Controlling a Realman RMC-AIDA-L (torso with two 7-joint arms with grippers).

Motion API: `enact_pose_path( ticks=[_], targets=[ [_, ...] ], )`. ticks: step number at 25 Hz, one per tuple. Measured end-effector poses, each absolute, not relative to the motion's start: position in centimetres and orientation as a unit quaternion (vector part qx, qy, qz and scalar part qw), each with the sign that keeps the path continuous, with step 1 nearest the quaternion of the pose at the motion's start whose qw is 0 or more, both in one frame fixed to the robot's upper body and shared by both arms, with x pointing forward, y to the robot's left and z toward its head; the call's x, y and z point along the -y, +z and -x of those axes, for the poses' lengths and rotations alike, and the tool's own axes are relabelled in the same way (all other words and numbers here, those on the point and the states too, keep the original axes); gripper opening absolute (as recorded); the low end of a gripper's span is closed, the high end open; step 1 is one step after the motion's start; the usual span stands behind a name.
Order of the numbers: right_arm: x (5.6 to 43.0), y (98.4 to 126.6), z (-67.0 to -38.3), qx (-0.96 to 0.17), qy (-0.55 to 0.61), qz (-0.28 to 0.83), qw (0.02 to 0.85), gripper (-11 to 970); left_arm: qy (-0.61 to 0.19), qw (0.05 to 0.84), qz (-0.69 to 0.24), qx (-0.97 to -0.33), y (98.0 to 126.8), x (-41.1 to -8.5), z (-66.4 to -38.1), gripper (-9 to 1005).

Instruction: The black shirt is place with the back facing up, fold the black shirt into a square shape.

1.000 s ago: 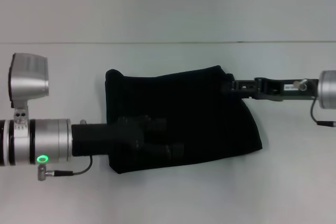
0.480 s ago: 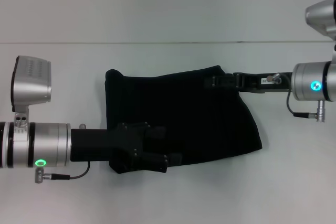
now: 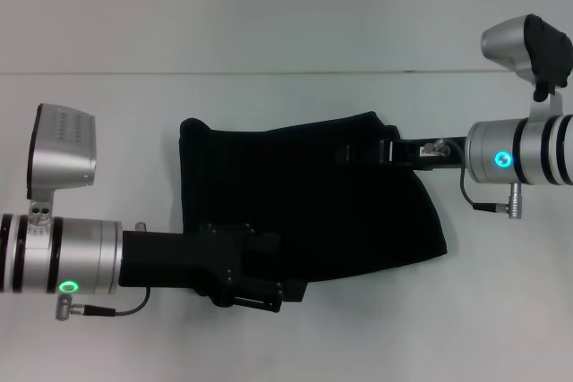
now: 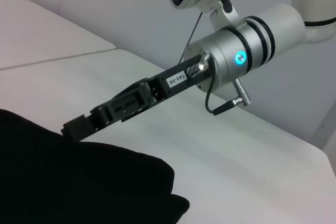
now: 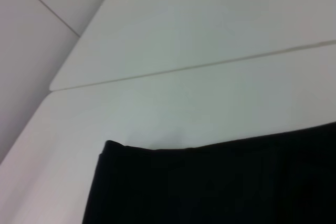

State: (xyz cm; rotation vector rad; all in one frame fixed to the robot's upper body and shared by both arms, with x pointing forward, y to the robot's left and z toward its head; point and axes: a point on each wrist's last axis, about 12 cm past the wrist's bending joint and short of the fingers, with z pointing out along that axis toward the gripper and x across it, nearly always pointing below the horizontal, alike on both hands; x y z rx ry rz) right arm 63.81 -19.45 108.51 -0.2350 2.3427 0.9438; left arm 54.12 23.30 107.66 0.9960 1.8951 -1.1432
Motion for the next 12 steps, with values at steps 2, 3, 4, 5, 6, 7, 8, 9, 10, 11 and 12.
enact_pose_path(
  ticks=[2,3,4,5,6,7,8,9,10,11,12],
  targets=[
    [19.31,108.32,-63.8,-0.883,0.352,0.087,0.298,851,-0.441,0.35,-0.385,-0.732,107.66,-23.3,-54.12,949],
    [19.2,108.25,-63.8,-0.884,0.351,0.087,0.297,817,-0.441,0.35,-0.385,-0.731,107.66,-23.29,-54.13,949],
    [19.12,108.2,-63.79,-0.884,0.35,0.087,0.297,784,-0.441,0.35,-0.385,-0.732,107.66,-23.29,-54.13,948],
    [19.01,108.15,-63.77,-0.884,0.349,0.087,0.298,750,-0.441,0.35,-0.385,-0.732,107.65,-23.29,-54.13,948],
    [18.96,108.13,-63.77,-0.884,0.349,0.087,0.298,717,-0.441,0.35,-0.384,-0.732,107.63,-23.3,-54.12,948],
    [18.86,108.12,-63.77,-0.884,0.349,0.088,0.299,683,-0.44,0.349,-0.384,-0.733,107.61,-23.3,-54.12,948],
    [18.8,108.14,-63.81,-0.884,0.349,0.087,0.3,668,-0.44,0.349,-0.384,-0.733,107.6,-23.3,-54.12,948],
    [18.74,108.16,-63.86,-0.884,0.348,0.087,0.301,653,-0.44,0.349,-0.384,-0.733,107.59,-23.3,-54.13,948],
    [18.69,108.15,-63.9,-0.884,0.347,0.087,0.302,637,-0.44,0.349,-0.384,-0.733,107.59,-23.3,-54.12,948],
    [18.65,108.14,-63.93,-0.884,0.346,0.086,0.302,622,-0.44,0.349,-0.384,-0.733,107.58,-23.3,-54.13,948],
    [18.6,108.13,-63.96,-0.884,0.345,0.086,0.303,607,-0.44,0.349,-0.383,-0.733,107.57,-23.3,-54.13,948]
  ],
)
